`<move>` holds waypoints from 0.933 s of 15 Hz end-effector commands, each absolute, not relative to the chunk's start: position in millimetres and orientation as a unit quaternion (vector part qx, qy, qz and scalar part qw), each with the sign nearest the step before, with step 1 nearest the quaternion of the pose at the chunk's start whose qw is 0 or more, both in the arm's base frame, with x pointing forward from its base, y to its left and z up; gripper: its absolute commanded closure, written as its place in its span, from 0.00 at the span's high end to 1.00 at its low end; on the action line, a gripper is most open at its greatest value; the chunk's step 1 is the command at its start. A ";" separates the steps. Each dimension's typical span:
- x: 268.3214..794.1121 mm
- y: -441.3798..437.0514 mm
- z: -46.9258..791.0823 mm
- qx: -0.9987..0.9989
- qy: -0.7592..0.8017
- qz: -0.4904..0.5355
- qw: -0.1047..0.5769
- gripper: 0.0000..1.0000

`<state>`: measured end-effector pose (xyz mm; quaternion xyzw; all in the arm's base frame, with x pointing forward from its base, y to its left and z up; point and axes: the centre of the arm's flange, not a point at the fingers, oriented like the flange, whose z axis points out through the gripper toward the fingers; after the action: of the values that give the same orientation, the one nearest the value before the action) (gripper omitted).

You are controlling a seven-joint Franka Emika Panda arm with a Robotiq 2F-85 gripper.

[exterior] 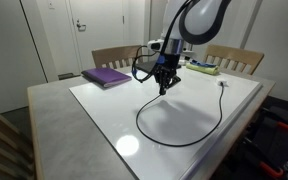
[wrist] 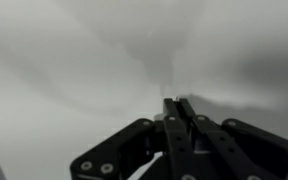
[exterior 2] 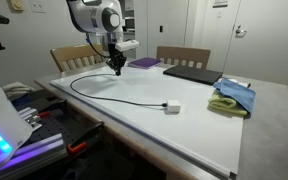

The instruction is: Place the charger straight across the board

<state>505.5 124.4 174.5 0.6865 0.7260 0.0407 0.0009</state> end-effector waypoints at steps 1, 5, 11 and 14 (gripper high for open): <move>528.5 148.3 173.7 0.616 0.787 0.026 -0.003 0.02; 547.7 185.5 172.0 0.530 0.848 0.023 -0.005 0.02; 570.5 253.6 169.1 0.391 0.919 0.046 -0.003 0.02; 574.4 280.2 169.0 0.321 0.946 0.049 -0.027 0.02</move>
<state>555.4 260.6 172.8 0.3859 0.9210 0.0525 -0.0055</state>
